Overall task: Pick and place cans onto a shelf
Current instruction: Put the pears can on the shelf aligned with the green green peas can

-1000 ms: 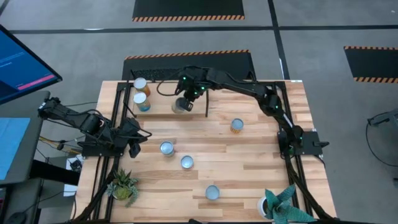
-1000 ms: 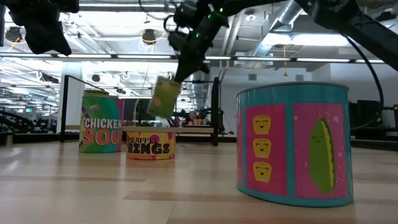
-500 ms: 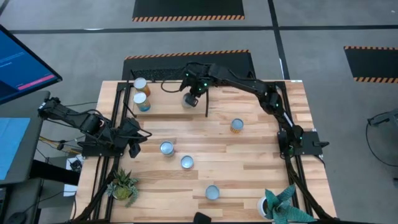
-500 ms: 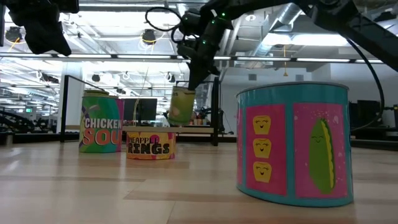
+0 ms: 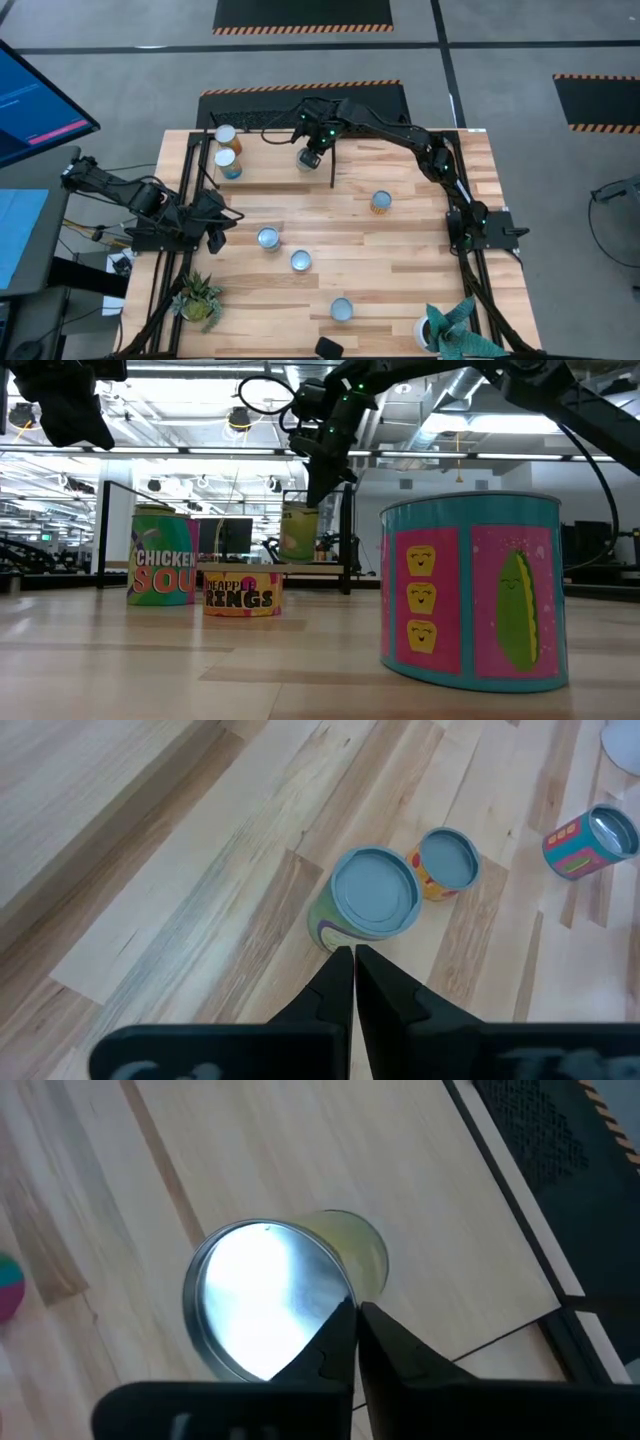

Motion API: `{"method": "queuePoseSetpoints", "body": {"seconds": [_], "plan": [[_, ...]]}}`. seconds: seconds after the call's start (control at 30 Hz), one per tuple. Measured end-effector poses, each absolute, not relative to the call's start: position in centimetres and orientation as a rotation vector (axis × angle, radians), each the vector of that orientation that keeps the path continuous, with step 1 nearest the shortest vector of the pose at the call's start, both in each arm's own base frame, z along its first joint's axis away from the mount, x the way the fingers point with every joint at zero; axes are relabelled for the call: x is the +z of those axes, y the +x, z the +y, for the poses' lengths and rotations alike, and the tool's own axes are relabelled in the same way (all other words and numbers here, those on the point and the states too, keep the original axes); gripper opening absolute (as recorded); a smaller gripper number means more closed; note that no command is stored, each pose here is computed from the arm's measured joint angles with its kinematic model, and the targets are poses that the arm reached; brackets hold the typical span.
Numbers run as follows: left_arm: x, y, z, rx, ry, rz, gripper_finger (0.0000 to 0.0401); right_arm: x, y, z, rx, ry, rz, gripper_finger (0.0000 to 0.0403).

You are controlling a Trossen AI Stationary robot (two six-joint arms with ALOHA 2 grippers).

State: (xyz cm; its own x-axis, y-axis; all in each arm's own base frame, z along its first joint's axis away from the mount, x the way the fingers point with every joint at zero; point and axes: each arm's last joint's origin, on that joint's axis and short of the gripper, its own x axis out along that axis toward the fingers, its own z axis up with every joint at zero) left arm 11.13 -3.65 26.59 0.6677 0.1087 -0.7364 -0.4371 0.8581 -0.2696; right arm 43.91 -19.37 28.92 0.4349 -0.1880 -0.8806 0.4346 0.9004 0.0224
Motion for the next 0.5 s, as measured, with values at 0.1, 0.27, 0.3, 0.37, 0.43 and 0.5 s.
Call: {"method": "queuePoseSetpoints", "body": {"seconds": [0.1,0.27,0.3,0.37,0.43,0.5], "plan": [[26.59,11.13,-3.65,0.32,-0.452,0.785,0.0001,28.87,43.83,-19.33,-0.386,0.253,1.066,0.0038],[26.59,11.13,-3.65,0.32,-0.453,0.784,0.0001,28.87,43.87,-19.21,-0.378,0.243,1.069,0.0058],[26.59,11.13,-3.65,0.32,-0.453,0.785,0.0001,28.88,43.89,-19.22,-0.377,0.241,1.067,0.0063],[26.59,11.13,-3.65,0.32,-0.453,0.784,0.0001,28.9,43.93,-19.24,-0.374,0.235,1.063,0.0074],[26.59,11.13,-3.65,0.32,-0.453,0.785,0.0001,28.95,44.02,-19.27,-0.371,0.225,1.053,0.0087],[26.59,11.13,-3.65,0.32,-0.453,0.785,0.0001,29.04,44.16,-19.35,-0.375,0.219,1.035,0.0101]]}}
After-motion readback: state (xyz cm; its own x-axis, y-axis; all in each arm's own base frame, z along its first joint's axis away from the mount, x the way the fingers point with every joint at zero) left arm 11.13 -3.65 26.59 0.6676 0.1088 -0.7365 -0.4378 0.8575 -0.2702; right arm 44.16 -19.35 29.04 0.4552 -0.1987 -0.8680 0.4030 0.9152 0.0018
